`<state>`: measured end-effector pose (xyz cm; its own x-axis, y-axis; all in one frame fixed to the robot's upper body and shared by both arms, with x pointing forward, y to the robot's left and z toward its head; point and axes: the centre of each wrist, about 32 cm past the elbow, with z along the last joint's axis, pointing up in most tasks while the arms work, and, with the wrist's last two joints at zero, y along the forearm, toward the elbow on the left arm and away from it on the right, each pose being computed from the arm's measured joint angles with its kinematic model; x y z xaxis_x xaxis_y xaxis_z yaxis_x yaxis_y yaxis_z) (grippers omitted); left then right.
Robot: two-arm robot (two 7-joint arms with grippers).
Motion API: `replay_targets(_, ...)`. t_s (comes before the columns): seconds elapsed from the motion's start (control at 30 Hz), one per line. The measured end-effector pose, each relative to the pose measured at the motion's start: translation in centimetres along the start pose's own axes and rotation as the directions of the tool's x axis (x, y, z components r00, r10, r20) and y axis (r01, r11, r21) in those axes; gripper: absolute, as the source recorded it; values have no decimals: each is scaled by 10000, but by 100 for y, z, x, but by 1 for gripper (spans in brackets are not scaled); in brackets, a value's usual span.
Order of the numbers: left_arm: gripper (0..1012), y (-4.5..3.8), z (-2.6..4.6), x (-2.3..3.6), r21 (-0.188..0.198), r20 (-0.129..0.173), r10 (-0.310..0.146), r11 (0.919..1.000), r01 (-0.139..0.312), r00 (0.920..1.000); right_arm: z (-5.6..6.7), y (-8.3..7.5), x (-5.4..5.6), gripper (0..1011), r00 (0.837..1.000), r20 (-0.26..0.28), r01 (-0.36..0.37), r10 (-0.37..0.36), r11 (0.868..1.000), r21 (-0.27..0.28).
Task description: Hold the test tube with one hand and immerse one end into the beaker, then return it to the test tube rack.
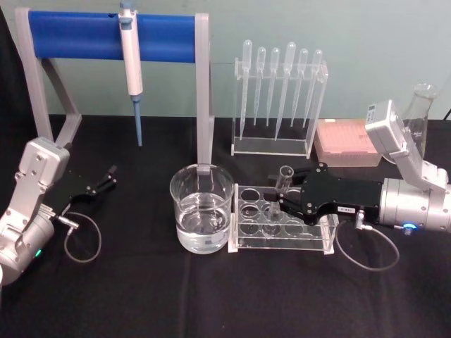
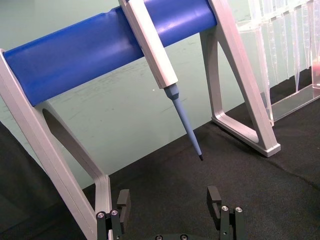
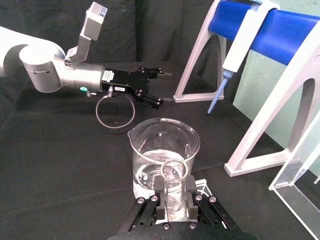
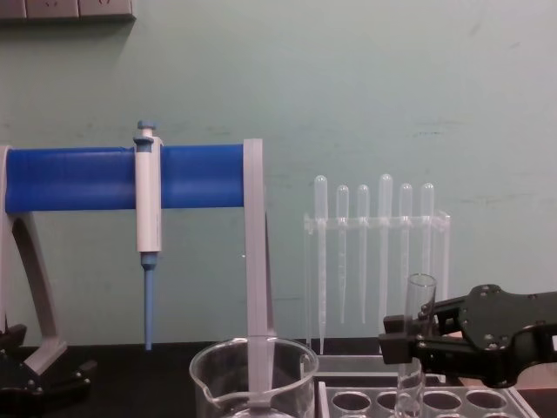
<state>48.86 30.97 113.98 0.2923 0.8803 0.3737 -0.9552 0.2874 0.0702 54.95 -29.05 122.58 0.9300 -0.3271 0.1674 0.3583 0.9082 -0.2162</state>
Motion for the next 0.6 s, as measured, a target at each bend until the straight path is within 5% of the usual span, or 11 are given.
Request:
replay_targets(0.2, 1000, 0, 0, 0, 0, 0, 0, 10000, 0, 10000, 8, -10, -5, 238, 10000, 16, 56, -56, 10000, 1)
replay_targets(0.6, 1000, 0, 0, 0, 0, 0, 0, 10000, 0, 10000, 214, -140, 34, 238, 9992, -325, 249, -218, 9949, 973)
